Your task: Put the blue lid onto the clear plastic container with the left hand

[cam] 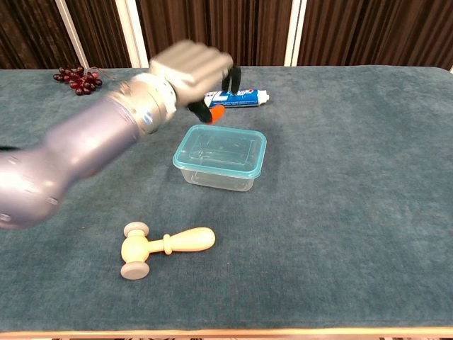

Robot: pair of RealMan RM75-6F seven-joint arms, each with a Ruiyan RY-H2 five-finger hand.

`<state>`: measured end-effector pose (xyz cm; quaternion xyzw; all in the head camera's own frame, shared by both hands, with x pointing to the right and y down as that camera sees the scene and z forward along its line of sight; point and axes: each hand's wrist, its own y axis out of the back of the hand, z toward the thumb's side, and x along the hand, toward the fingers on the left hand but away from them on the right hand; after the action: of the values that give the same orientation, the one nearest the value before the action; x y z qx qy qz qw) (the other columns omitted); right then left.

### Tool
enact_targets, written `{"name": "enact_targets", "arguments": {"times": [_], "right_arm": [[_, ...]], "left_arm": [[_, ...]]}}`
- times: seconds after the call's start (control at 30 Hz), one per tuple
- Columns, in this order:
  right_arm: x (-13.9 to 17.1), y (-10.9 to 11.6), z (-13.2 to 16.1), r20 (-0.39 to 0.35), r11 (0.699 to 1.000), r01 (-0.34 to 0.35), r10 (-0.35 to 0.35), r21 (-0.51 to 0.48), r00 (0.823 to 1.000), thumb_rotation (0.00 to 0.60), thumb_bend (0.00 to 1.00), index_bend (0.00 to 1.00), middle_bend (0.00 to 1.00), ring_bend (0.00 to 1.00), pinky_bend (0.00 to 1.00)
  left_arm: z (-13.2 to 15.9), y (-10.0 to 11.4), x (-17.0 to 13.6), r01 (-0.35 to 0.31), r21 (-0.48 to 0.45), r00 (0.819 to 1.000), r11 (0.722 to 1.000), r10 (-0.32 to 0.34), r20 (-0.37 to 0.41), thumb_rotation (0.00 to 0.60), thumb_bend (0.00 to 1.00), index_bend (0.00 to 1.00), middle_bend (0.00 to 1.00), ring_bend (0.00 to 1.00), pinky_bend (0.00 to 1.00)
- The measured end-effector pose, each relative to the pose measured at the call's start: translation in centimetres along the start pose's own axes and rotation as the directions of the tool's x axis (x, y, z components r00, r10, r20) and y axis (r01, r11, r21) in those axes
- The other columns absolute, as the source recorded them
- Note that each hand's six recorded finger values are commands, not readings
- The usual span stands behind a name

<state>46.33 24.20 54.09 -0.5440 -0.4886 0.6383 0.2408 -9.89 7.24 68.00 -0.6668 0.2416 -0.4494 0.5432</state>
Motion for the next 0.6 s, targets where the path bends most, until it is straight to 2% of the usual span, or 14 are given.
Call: {"name": "enact_targets", "arguments": {"times": [0.17, 0.23, 0.33, 0.47, 0.6], "right_arm": [[0.0, 0.1, 0.3, -0.027, 1.0, 0.008, -0.008, 0.02, 1.0, 0.6, 0.35, 0.0, 0.0, 0.0, 0.0], [0.0, 0.2, 0.4, -0.041, 0.999, 0.012, -0.01, 0.033, 0.999, 0.6, 0.35, 0.0, 0.0, 0.0, 0.0], [0.0, 0.2, 0.6, -0.065, 0.998, 0.018, -0.014, 0.055, 0.998, 0.6, 0.35, 0.0, 0.0, 0.0, 0.0], [0.1, 0.1, 0.8, -0.093, 0.996, 0.019, -0.011, 0.087, 0.996, 0.6, 0.35, 0.0, 0.0, 0.0, 0.0], [0.1, 0.2, 1.0, -0.113, 0.993, 0.027, -0.014, 0.111, 0.993, 0.6, 0.35, 0.0, 0.0, 0.0, 0.0]], "left_arm": [[-2.6, 4.2, -2.8, -0.053, 0.004, 0.995, 0.999, 0.053, -0.079, 0.6, 0.32, 0.21, 0.16, 0.05, 0.15], [-4.9, 5.2, -4.6, -0.064, 0.006, 0.989, 0.998, 0.065, -0.133, 0.6, 0.31, 0.15, 0.16, 0.05, 0.15], [-9.4, 5.9, -8.5, -0.046, 0.01, 0.973, 0.999, 0.047, -0.224, 0.6, 0.31, 0.13, 0.16, 0.05, 0.15], [-16.2, 5.4, -15.0, 0.009, 0.0, 0.935, 1.0, -0.009, -0.355, 0.6, 0.31, 0.13, 0.15, 0.05, 0.15], [-20.1, 4.4, -20.8, 0.039, -0.066, 0.895, 0.997, -0.065, -0.442, 0.6, 0.31, 0.13, 0.15, 0.03, 0.12]]}}
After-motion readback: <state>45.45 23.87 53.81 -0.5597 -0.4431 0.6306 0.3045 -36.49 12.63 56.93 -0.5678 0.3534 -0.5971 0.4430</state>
